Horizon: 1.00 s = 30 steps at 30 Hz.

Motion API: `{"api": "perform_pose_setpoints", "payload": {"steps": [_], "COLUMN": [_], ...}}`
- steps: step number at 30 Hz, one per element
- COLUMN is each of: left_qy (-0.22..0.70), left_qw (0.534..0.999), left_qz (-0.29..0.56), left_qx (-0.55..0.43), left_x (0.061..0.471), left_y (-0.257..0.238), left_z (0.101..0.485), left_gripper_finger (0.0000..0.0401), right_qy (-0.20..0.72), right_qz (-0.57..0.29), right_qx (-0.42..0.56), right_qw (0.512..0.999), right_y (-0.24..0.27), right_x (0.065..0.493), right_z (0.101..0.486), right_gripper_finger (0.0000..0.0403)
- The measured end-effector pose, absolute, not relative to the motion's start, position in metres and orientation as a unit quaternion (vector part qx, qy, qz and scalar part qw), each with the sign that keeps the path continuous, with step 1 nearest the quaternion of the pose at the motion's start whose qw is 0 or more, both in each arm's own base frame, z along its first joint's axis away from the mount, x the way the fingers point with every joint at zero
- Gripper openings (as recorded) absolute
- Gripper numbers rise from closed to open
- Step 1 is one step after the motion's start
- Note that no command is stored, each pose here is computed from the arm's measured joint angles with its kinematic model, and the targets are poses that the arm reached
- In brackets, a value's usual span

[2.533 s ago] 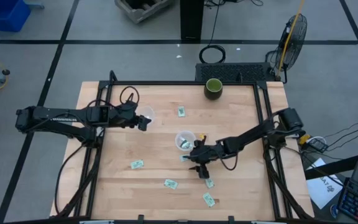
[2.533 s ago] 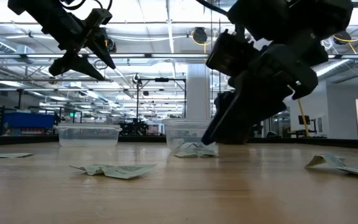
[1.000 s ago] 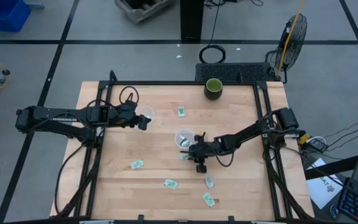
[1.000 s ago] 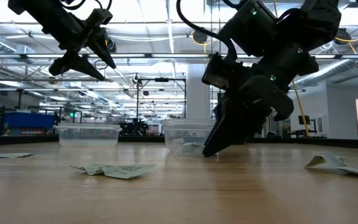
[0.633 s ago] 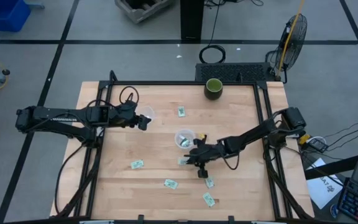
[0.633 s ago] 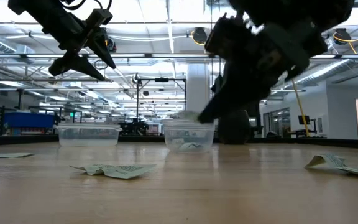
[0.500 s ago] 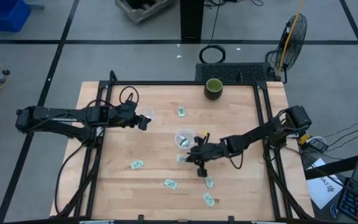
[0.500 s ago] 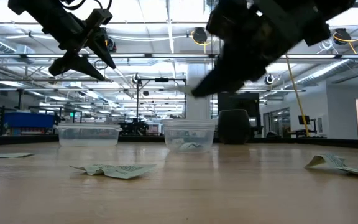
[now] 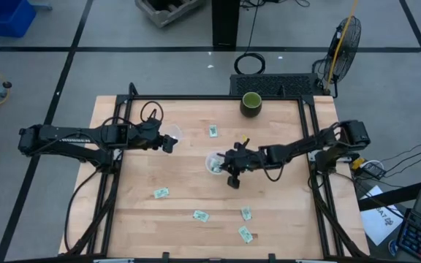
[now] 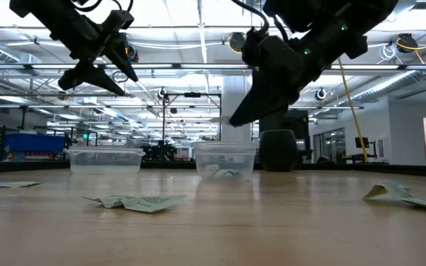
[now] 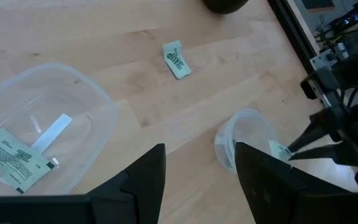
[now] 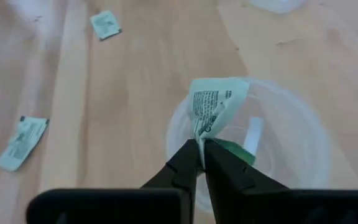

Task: Pick and place items into bin
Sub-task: Put the stevia packet into the right transparent bin, then put the stevia packet into the left transparent bin

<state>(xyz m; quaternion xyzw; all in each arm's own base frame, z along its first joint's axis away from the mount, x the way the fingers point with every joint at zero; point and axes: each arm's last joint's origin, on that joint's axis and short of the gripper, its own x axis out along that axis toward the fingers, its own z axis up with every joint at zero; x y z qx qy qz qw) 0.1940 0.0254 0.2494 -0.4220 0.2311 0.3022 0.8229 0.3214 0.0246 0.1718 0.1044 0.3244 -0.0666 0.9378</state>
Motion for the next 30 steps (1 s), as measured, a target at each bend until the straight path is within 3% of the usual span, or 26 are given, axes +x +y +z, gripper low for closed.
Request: {"api": "perform_pose_setpoints", "payload": {"steps": [11,15,24,30], "left_qy": [0.275,0.293,0.320,0.457], "left_qw": [0.808,0.801,0.847,0.784], "left_qz": [0.215,0.170,0.078,0.125], "left_qx": [-0.475,-0.493,-0.417,-0.400], "left_x": [0.196,0.197,0.191,0.171], "left_y": [0.017,0.010,-0.055,-0.085], "left_z": [0.249,0.250,0.279,0.252], "left_gripper_finger": [0.0198,0.0198,0.0198,0.0198], "right_qy": [0.313,0.304,0.279,0.269], "right_qz": [-0.085,-0.060,-0.059,-0.066], "right_qx": [0.131,0.142,0.157,0.167], "right_qw": [0.937,0.940,0.946,0.946], "right_y": [0.013,0.019,0.025,0.025], "right_x": [0.323,0.323,0.321,0.321], "right_z": [0.173,0.178,0.190,0.193], "right_gripper_finger": [0.0170,0.0204,0.0207,0.0199]}}
